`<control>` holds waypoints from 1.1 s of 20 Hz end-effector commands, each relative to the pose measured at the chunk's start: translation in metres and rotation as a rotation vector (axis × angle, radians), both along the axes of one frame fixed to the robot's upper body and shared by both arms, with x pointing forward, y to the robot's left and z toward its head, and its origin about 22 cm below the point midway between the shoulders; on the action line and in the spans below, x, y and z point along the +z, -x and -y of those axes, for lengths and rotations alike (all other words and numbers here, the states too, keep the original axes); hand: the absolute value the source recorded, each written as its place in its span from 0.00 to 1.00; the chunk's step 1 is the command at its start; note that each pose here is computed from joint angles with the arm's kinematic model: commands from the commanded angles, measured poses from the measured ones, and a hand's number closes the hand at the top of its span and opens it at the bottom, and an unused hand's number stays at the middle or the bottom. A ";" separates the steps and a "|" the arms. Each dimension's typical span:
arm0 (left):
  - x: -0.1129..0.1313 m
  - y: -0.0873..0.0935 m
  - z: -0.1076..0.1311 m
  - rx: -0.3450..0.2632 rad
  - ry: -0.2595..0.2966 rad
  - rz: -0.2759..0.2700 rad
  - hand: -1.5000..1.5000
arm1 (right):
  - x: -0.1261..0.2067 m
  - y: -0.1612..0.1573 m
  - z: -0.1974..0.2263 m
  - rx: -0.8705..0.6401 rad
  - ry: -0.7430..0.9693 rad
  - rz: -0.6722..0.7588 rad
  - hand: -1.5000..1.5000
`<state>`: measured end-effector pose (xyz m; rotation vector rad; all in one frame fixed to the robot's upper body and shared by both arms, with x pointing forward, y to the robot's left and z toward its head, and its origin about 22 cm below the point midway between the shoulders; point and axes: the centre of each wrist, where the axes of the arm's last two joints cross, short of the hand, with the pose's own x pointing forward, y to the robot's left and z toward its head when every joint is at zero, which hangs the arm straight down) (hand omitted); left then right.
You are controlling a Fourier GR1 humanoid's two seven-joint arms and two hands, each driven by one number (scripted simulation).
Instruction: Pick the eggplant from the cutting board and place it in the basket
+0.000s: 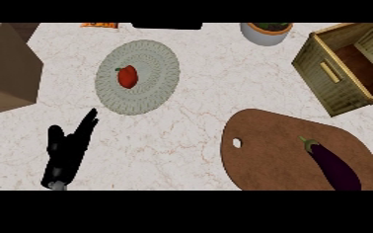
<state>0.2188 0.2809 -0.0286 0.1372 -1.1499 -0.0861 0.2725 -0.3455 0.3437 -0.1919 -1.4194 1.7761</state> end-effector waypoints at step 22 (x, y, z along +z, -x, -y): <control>-0.026 0.035 -0.013 0.057 0.016 -0.141 0.50 | -0.135 -0.020 0.020 0.215 0.036 -0.162 0.00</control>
